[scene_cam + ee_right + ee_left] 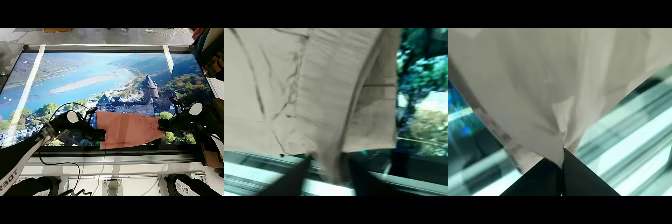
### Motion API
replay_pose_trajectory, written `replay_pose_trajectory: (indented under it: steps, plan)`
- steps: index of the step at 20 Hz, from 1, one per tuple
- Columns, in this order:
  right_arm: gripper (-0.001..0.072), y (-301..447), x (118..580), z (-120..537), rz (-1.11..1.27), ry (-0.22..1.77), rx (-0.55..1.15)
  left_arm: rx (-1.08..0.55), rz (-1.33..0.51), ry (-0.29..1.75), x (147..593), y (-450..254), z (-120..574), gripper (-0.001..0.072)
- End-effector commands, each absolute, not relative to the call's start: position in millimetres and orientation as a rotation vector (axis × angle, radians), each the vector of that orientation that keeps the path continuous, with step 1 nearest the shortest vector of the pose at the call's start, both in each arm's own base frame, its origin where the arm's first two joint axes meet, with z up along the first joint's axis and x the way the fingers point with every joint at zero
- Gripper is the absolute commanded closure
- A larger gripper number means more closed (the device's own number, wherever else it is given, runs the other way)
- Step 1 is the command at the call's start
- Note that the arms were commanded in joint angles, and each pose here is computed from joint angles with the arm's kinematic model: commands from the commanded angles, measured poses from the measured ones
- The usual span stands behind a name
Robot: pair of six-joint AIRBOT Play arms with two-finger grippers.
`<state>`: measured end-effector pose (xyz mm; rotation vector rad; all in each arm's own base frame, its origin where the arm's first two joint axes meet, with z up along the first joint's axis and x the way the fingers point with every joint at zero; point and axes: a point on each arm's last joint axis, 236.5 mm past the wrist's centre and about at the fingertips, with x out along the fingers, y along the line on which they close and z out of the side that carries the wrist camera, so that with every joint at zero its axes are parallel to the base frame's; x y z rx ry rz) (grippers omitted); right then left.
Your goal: Fold the clothes and pants, and hang the long-sleeved shirts on hangers.
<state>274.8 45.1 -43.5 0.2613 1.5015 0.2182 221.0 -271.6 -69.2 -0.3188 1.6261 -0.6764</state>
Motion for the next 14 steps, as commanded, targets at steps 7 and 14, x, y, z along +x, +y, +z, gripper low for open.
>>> replay_pose_trajectory:
  steps: [7, 14]
  plan:
    - [0.0134, 15.9, 284.0, -53.4, 0.208, 1.470, 0.090, -0.322, -0.687, 1.724, 200.8, -273.2, -73.3, 0.0046]
    - [0.0130, 19.6, 306.1, -86.5, 0.202, 1.581, 0.584, -0.322, -0.687, 1.725, 200.7, -273.2, -73.4, 0.0046]
